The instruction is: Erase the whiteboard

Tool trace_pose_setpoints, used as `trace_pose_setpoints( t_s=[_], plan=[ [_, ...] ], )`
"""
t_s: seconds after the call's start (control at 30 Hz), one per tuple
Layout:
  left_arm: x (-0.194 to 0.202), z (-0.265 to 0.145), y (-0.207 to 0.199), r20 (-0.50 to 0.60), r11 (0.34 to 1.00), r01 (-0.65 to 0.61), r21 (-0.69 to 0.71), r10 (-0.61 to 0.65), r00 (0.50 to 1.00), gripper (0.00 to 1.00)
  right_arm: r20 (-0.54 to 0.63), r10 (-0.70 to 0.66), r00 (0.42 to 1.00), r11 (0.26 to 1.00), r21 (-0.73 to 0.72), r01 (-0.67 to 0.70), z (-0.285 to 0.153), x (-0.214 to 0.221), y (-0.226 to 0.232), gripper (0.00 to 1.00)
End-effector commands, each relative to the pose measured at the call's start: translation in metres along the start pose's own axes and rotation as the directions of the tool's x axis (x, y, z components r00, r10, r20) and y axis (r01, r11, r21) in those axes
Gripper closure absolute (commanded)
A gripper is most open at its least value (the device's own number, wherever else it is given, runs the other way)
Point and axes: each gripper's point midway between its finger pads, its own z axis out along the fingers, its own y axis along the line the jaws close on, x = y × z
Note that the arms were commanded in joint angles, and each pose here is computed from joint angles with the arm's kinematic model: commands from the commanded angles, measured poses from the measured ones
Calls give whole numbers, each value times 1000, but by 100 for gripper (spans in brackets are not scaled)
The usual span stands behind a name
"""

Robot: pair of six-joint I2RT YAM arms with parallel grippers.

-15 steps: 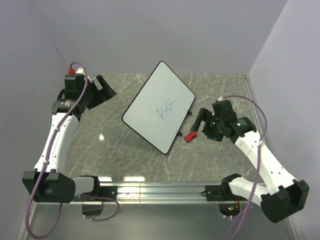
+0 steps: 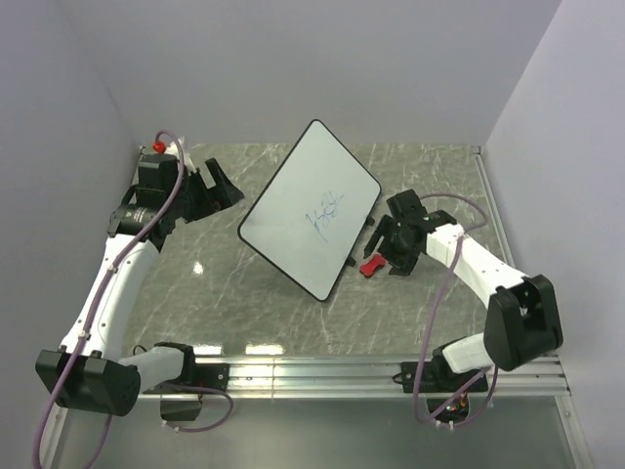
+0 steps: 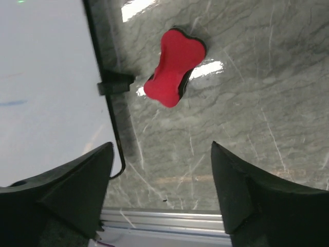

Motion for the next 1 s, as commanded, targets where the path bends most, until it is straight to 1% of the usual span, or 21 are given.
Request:
trace_pose_setpoints(
  t_s=[0.0,0.17,0.3,0.4,0.57,0.63,0.8,0.87,0.97],
  plan=[
    [-1,-9,-10,21,998,-52,31,52,998,1,57,59,997,998,-11,-59,9,-18,18,19],
    [7,-11,-12,11,997,-68,38,68,998,0,40,50,998,995,80,-54,29,-20,19,21],
    [12,-12,-13,5,996,-79,44,79,997,1,35,50,998,994,100,-54,42,-20,21,21],
    [15,-12,-13,0,995,-87,46,87,996,1,8,40,999,993,107,-41,52,-16,22,22],
    [17,-12,-9,0,995,-101,26,101,995,1,15,20,1000,987,161,-22,60,-14,8,22],
    [17,-11,-8,-2,994,-104,23,104,995,1,21,9,1000,985,174,-12,63,-14,5,25],
    [17,-11,-8,-7,994,-110,16,110,994,1,1,-6,1000,985,174,5,76,-11,3,38],
    [17,-12,-8,-8,993,-113,12,113,994,1,3,-8,1000,984,181,7,80,-12,3,41],
    [17,-14,-6,-10,993,-121,-3,121,993,1,0,-21,1000,980,199,21,86,-14,2,41]
  ],
)
